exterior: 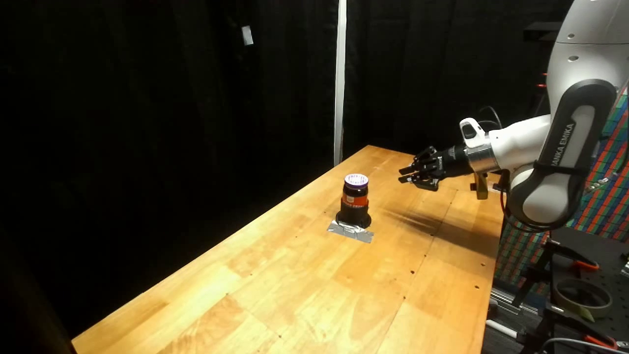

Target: Place a rubber band over the bottom of the upside down cup

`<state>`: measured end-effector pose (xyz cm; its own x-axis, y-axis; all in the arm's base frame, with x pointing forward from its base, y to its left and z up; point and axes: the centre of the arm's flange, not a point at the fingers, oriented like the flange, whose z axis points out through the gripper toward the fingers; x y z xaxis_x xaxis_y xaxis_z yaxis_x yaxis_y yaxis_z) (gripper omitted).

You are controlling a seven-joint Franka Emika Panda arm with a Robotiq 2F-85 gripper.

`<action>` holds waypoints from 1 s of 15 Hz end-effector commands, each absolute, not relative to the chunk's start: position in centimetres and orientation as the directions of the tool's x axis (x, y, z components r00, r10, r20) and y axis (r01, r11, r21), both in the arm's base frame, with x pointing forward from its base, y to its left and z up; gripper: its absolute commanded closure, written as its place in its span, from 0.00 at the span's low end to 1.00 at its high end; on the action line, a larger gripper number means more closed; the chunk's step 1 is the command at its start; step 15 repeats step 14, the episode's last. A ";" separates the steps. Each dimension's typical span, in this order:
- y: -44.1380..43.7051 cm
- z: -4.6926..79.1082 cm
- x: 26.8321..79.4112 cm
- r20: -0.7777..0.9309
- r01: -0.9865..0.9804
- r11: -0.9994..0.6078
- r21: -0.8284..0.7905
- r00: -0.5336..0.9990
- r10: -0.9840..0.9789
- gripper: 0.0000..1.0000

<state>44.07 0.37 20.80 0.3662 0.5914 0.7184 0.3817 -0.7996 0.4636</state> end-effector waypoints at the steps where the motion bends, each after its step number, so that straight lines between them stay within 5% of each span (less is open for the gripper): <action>1: 2.9 27.8 42.3 0.624 0.315 -0.827 0.465 0.547 0.558 0.40; 6: 3.9 31.3 42.0 0.512 0.202 -0.879 0.432 0.747 0.423 0.02; 15: 4.6 32.1 39.1 0.489 0.073 -0.909 0.410 0.824 0.286 0.01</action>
